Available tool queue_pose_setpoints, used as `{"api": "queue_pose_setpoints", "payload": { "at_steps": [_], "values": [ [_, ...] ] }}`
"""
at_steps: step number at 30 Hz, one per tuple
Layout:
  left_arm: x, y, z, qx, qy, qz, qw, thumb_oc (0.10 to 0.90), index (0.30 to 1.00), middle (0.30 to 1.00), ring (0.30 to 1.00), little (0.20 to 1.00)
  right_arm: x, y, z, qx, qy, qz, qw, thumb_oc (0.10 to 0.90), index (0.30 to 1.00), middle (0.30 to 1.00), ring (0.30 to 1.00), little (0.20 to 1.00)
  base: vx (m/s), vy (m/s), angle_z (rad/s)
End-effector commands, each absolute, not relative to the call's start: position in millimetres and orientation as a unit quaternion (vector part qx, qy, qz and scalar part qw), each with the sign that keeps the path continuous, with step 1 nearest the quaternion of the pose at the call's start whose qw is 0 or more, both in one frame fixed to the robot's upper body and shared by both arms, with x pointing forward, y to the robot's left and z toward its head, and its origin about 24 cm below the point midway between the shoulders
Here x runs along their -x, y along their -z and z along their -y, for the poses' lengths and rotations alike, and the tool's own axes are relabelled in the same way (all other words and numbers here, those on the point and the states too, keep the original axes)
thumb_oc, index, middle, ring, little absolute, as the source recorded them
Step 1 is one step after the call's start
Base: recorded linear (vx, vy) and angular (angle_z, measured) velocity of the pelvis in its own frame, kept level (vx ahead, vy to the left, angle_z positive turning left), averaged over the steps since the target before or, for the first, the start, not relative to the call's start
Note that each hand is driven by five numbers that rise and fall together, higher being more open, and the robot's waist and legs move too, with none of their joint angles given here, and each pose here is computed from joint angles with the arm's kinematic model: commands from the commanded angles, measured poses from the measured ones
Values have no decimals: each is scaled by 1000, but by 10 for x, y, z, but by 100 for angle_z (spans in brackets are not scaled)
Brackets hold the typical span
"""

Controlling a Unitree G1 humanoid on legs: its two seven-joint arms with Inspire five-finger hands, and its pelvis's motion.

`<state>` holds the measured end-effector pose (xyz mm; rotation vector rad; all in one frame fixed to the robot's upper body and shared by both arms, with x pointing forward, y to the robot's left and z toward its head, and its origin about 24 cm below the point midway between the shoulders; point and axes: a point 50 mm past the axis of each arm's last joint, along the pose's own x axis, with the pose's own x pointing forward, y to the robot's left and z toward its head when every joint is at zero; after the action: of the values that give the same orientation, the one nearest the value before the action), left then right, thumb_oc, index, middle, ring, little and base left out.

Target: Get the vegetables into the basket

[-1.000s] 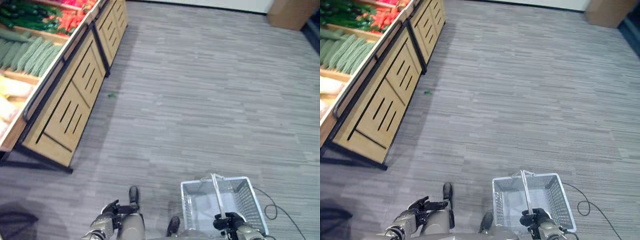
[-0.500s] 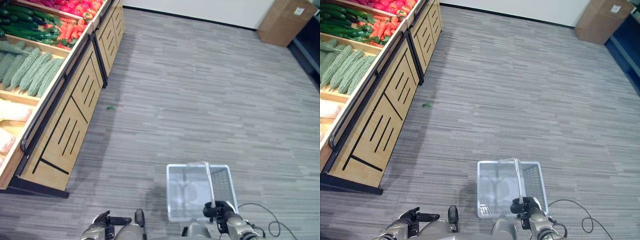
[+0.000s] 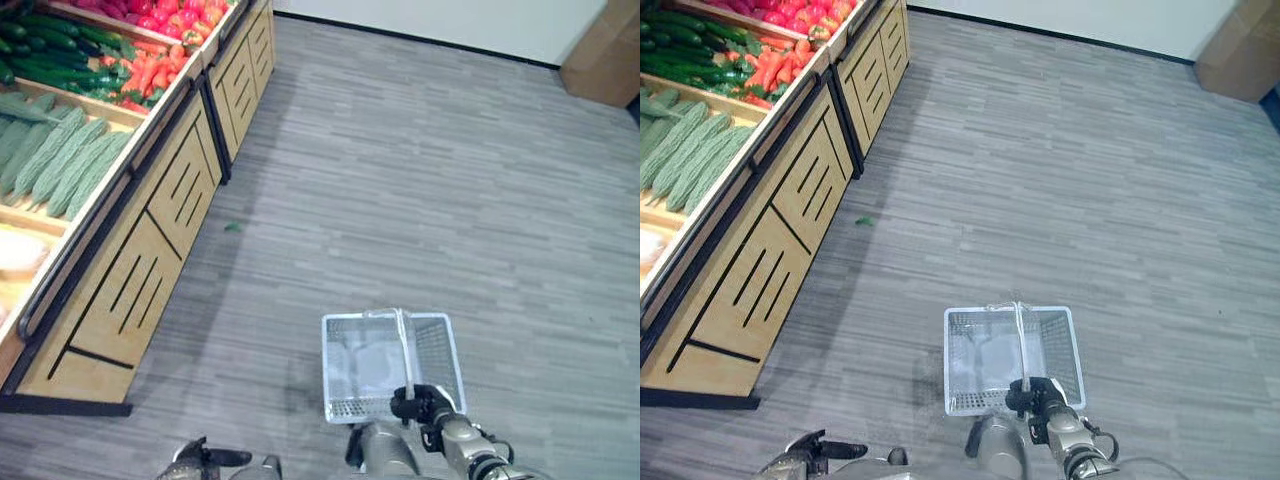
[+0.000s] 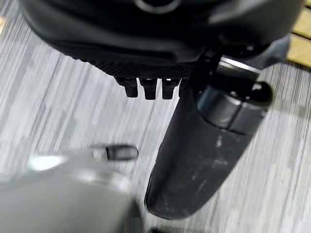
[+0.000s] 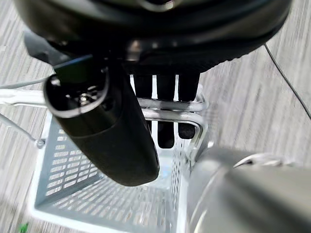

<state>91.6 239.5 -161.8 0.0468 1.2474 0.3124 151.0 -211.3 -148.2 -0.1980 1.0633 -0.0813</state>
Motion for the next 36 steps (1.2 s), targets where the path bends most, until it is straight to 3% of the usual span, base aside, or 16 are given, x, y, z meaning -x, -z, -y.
{"api": "queue_pose_setpoints", "payload": {
  "at_steps": [1,11,18,36],
  "values": [
    [-1167,1571,-2332,-7,-141,-554,821,900,1000,1000,1000,1000,-1052,1573,2401,126,61,-564,814,400,300,300,300,300,299,-252,45],
    [-1233,1560,-2303,53,-172,-542,821,900,1000,1000,1000,1000,-1095,1526,2533,133,79,-558,815,400,300,300,300,300,208,-180,31],
    [-1301,1551,-2237,28,-143,-538,830,900,1000,1000,1000,1000,-1074,1506,2611,140,91,-556,815,400,300,300,300,300,153,106,24],
    [-1340,1474,-2488,-6,-163,-524,836,900,1000,1000,1000,1000,-1334,1510,2306,159,27,-534,830,400,300,300,300,300,73,174,-11]
  ]
}}
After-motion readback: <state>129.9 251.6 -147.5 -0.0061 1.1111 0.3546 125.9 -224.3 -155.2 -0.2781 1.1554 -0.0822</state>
